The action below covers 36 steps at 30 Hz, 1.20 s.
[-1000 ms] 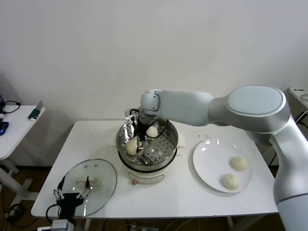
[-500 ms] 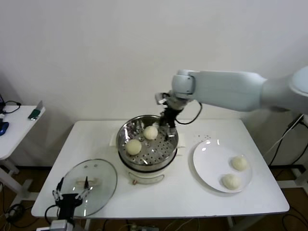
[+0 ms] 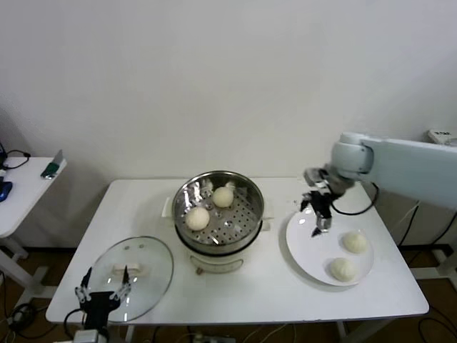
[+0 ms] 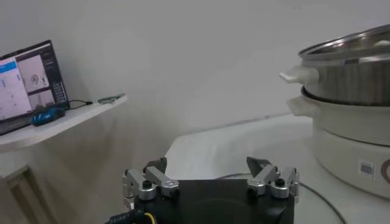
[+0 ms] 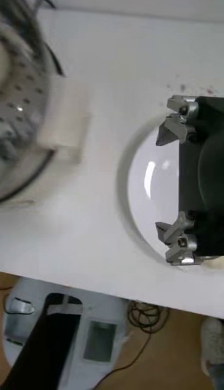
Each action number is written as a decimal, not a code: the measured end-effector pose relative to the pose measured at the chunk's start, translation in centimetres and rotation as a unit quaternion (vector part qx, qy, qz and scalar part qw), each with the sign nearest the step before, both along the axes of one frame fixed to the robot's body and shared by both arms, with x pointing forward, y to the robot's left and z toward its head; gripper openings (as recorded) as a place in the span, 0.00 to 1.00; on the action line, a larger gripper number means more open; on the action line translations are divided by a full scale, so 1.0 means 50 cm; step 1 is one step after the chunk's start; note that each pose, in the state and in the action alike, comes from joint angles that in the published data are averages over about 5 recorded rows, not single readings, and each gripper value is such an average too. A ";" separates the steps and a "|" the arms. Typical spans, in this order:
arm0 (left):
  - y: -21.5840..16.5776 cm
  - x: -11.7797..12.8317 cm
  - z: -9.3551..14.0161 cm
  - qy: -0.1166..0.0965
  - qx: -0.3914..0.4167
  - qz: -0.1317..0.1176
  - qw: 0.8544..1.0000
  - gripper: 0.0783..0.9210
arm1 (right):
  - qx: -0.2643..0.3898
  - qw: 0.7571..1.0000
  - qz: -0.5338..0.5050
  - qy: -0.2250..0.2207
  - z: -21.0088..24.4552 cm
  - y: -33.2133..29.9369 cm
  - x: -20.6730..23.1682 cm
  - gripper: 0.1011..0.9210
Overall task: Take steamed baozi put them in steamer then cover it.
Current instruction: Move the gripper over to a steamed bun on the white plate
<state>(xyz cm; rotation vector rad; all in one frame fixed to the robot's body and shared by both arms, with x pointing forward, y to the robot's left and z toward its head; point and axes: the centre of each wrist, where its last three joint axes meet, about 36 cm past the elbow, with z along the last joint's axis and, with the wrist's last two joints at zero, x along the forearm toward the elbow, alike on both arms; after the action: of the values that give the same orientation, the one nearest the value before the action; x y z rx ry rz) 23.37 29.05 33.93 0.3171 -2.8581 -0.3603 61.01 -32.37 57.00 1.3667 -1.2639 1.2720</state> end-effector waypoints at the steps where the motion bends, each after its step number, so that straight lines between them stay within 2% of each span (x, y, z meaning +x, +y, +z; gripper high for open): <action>1: 0.000 -0.001 0.000 0.001 0.001 0.001 1.000 0.88 | -0.003 1.000 -0.002 0.002 -0.014 -0.013 -0.006 0.88; 12: -0.007 -0.005 -0.005 0.008 0.003 0.006 1.000 0.88 | -0.040 0.999 -0.012 0.031 -0.133 -0.091 -0.051 0.88; 27: 0.000 -0.012 -0.020 0.016 0.006 0.013 1.000 0.88 | -0.063 0.997 -0.010 0.052 -0.214 -0.095 -0.046 0.88; 36: 0.001 -0.007 -0.023 0.018 0.005 0.014 1.000 0.88 | -0.067 0.996 -0.010 0.056 -0.218 -0.087 -0.028 0.71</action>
<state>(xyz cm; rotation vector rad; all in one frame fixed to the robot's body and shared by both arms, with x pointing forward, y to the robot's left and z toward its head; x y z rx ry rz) 23.03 29.09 32.78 0.3496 -2.8142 -0.3725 59.60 -36.73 46.10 1.3084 -1.0931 1.2272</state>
